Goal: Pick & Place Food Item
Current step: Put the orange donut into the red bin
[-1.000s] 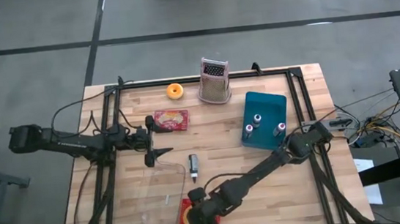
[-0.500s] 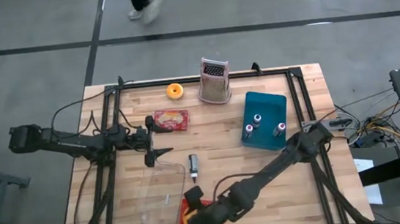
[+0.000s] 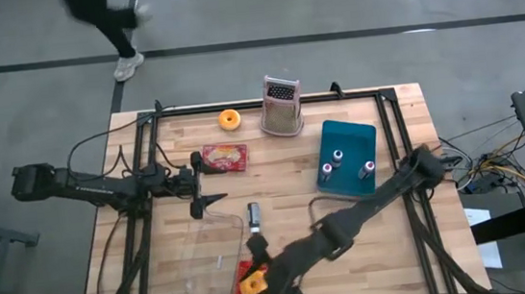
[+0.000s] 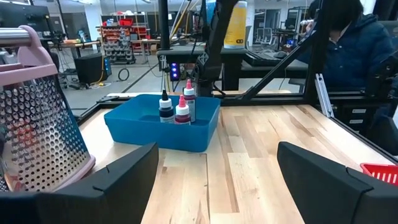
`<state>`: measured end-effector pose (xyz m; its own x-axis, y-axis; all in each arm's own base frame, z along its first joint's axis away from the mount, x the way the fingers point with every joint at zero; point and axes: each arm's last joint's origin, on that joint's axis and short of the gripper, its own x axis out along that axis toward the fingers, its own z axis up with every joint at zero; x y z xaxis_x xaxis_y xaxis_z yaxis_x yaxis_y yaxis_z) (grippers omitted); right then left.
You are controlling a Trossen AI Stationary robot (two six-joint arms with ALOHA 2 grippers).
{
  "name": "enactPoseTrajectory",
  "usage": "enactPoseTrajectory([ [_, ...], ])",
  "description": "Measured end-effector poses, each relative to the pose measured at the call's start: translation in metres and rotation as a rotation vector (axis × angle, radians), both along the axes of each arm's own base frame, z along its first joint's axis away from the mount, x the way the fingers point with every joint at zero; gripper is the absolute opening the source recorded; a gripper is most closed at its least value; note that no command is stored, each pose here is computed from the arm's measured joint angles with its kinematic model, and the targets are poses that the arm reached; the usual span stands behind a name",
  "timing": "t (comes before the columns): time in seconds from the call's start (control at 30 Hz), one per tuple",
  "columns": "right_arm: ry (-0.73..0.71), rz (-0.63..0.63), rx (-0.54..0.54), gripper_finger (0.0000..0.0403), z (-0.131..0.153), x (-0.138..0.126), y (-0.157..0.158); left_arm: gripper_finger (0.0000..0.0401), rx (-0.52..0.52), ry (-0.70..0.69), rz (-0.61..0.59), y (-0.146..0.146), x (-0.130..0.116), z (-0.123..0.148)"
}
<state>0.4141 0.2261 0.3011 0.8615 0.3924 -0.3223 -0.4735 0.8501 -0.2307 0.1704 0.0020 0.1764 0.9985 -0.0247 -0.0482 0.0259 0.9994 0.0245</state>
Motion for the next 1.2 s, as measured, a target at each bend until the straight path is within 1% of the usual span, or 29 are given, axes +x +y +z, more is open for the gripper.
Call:
enactPoseTrajectory([
  [0.17,-0.178,-0.012,0.076,0.0224,0.008,-0.041,-0.029,0.0332,-0.002,0.0,0.002,0.0,0.0,0.0],
  [0.23,-0.199,-0.025,0.087,0.0224,0.004,-0.058,-0.044,0.0332,-0.005,0.0,0.008,0.0,0.0,0.0],
  [0.43,-0.234,-0.101,0.204,0.0224,-0.007,-0.105,-0.084,0.0332,-0.006,-0.005,0.026,0.001,0.0,0.001],
  [0.53,-0.23,-0.176,0.195,0.0224,-0.016,-0.125,-0.105,0.0332,-0.017,-0.008,0.044,0.001,0.0,0.001],
  [0.6,-0.226,-0.272,0.179,0.0224,-0.021,-0.138,-0.12,0.0332,-0.022,-0.008,0.045,0.001,0.001,0.003],
  [0.67,-0.218,-0.383,0.227,0.0224,-0.027,-0.152,-0.134,0.0332,-0.022,-0.01,0.045,0.001,0.004,0.006],
  [0.73,-0.226,-0.424,0.242,0.0224,-0.035,-0.164,-0.144,0.0332,-0.022,0.008,0.046,0.001,0.007,0.009],
  [0.8,-0.239,-0.418,0.231,0.0224,-0.046,-0.175,-0.151,0.0332,-0.022,0.033,0.046,0.002,0.013,0.011],
  [0.93,-0.311,-0.394,0.276,0.0224,-0.058,-0.192,-0.166,0.0332,-0.008,0.071,0.061,0.002,0.027,0.015],
  [1.1,-0.325,-0.416,0.285,0.0224,-0.067,-0.203,-0.182,0.0332,0.038,0.106,0.123,0.01,0.049,0.021],
  [1.2,-0.328,-0.429,0.28,0.0224,-0.071,-0.208,-0.19,0.0332,0.046,0.183,0.166,0.021,0.061,0.02],
])
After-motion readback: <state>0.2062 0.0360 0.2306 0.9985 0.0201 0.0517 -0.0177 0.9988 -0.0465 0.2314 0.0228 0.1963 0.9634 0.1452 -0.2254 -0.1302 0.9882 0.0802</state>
